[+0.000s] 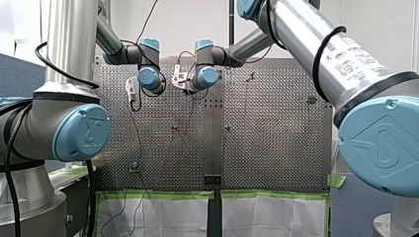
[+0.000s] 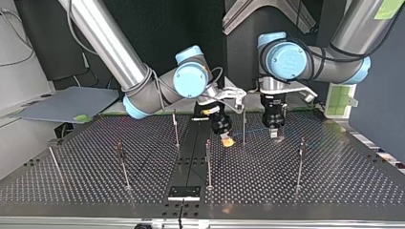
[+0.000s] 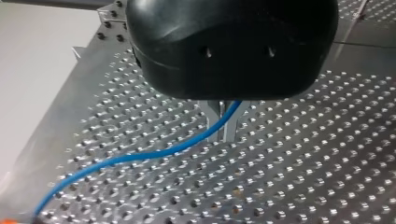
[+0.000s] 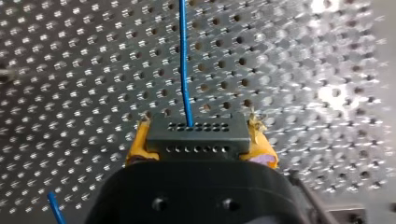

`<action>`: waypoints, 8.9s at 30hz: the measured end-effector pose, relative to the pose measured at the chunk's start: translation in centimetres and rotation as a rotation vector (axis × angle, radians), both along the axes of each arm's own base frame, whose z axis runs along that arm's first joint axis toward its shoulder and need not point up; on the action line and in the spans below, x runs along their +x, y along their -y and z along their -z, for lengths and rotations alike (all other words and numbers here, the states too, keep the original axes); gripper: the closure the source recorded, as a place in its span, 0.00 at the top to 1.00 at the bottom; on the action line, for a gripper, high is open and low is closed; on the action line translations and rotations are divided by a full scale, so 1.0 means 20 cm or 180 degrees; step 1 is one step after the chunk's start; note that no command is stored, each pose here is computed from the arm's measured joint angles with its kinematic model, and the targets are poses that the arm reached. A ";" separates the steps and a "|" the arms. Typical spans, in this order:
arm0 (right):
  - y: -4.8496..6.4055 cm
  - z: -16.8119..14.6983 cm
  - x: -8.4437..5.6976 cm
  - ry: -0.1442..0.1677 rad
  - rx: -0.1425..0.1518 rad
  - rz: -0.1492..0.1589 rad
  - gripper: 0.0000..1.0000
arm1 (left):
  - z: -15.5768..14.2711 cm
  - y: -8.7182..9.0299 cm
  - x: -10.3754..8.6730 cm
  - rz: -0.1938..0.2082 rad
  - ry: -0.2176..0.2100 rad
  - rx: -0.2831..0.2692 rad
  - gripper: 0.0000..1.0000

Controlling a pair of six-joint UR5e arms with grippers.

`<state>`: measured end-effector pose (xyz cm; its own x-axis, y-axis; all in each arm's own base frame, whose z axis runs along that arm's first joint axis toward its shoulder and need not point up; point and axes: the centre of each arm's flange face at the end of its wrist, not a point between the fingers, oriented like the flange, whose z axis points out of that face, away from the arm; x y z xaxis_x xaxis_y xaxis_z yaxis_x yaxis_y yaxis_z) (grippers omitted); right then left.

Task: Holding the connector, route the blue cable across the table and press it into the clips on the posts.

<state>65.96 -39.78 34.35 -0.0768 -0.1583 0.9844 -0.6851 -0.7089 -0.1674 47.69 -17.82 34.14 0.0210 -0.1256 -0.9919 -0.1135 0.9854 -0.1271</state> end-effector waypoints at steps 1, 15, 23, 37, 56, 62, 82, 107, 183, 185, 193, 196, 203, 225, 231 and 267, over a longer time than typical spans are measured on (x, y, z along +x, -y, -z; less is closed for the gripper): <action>0.00 0.01 0.00 -0.0011 0.0009 0.0000 0.00 | 0.02 0.00 -0.01 -0.0007 -0.0018 -0.0001 0.01; -0.02 0.15 -0.04 -0.0148 0.0121 0.0002 0.00 | 0.35 -0.03 -0.13 -0.0103 -0.0275 -0.0006 0.01; -0.05 0.28 -0.08 -0.0336 0.0178 -0.0032 0.00 | 0.55 -0.02 -0.16 -0.0046 -0.0480 0.0019 0.01; -0.10 0.57 -0.15 -0.0644 0.0352 -0.0108 0.00 | 0.64 -0.01 -0.11 0.0078 -0.0422 -0.0062 0.01; 0.00 0.73 -0.18 -0.0691 0.0452 -0.0094 0.00 | 1.03 0.01 -0.02 0.0165 -0.0638 -0.0022 0.01; 0.03 0.74 -0.18 -0.0623 0.0420 -0.0097 0.00 | 1.04 0.03 0.06 0.0188 -0.0564 -0.0029 0.01; 0.12 0.76 -0.21 -0.0512 0.0390 -0.0029 0.00 | 0.93 -0.05 0.24 0.0141 -0.0452 -0.0032 0.01; 0.30 0.77 -0.33 -0.0497 0.0401 0.0155 0.00 | 0.96 -0.13 0.45 0.0166 -0.0493 -0.0001 0.36; 0.33 0.73 -0.42 -0.0625 0.0520 0.0191 0.00 | 0.70 0.43 -0.33 0.0818 -0.0403 -0.0201 1.00; 0.33 0.71 -0.42 -0.0621 0.0512 0.0192 0.00 | 0.71 0.46 -0.31 0.0840 -0.0410 -0.0214 1.00; 0.32 0.63 -0.43 -0.0614 0.0494 0.0188 0.00 | 0.77 0.53 -0.19 0.0834 -0.0487 -0.0272 1.00; 0.31 0.62 -0.43 -0.0614 0.0491 0.0183 0.00 | 0.80 0.55 -0.13 0.0807 -0.0490 -0.0277 1.00; 0.30 0.62 -0.42 -0.0619 0.0489 0.0161 0.00 | 0.79 0.56 0.01 0.0683 -0.0419 -0.0286 1.00; 0.31 0.62 -0.43 -0.0610 0.0484 0.0165 0.00 | 0.84 0.60 0.24 0.0585 -0.0482 -0.0243 1.00; 0.31 0.62 -0.43 -0.0610 0.0485 0.0162 0.00 | 0.84 0.61 0.22 0.0487 -0.0476 -0.0154 0.43; 0.22 0.20 -0.47 -0.0430 0.0337 0.0099 0.00 | 0.52 0.58 0.10 0.0272 -0.0467 -0.0148 0.00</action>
